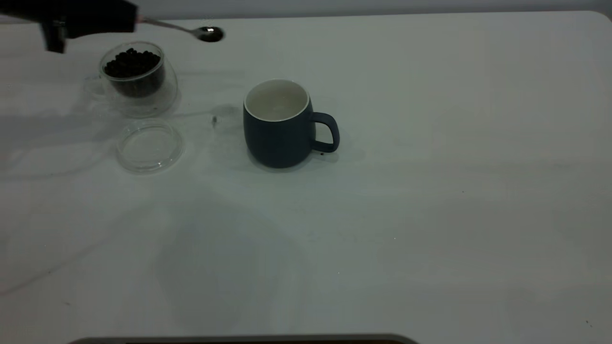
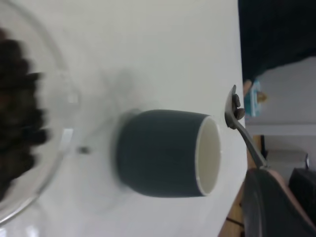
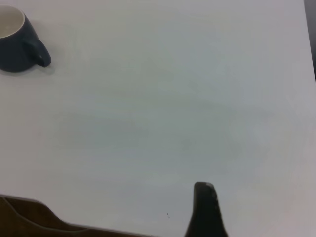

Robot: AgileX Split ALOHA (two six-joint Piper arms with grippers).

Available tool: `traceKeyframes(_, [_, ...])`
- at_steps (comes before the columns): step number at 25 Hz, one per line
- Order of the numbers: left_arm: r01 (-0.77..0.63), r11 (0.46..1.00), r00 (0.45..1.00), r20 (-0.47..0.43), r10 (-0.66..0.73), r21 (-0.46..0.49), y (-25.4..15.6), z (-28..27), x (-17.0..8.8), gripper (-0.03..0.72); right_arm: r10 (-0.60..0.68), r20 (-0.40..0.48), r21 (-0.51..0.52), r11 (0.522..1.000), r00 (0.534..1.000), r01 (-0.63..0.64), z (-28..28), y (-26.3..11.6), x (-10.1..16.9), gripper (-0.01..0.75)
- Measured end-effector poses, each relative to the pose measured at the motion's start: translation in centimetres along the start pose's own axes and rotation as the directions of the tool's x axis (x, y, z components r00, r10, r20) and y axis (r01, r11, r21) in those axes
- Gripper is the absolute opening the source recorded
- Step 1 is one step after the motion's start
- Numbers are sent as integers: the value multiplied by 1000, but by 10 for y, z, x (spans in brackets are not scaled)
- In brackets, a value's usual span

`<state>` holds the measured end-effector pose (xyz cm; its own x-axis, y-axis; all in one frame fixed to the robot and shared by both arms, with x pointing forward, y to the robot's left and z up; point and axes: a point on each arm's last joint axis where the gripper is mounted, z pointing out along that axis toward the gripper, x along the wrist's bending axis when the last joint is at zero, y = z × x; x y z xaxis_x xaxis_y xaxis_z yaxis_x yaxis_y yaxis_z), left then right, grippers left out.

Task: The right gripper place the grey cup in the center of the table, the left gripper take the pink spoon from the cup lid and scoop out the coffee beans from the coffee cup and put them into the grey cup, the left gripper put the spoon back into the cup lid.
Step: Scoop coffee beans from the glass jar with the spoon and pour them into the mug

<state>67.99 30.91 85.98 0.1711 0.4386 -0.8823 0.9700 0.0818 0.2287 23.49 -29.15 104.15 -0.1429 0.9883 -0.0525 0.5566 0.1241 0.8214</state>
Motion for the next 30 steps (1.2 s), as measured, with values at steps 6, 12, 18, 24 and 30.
traceKeyframes(6, [-18,998,1000,27,17,54,-2,30,-16,113,0,0,0,1000,1000,0,0,0,0,591])
traceKeyframes(12, [-46,995,998,39,42,91,-5,47,-24,113,0,0,0,1000,1000,0,0,0,0,591])
traceKeyframes(18, [-109,987,993,49,104,117,-8,57,-29,113,0,0,0,1000,1000,0,0,0,0,591])
traceKeyframes(24, [-197,968,980,51,192,158,-12,65,-32,113,0,0,0,1000,1000,0,0,0,0,591])
traceKeyframes(30, [-305,933,952,58,299,191,-15,68,-32,113,0,0,0,1000,1000,0,0,0,0,591])
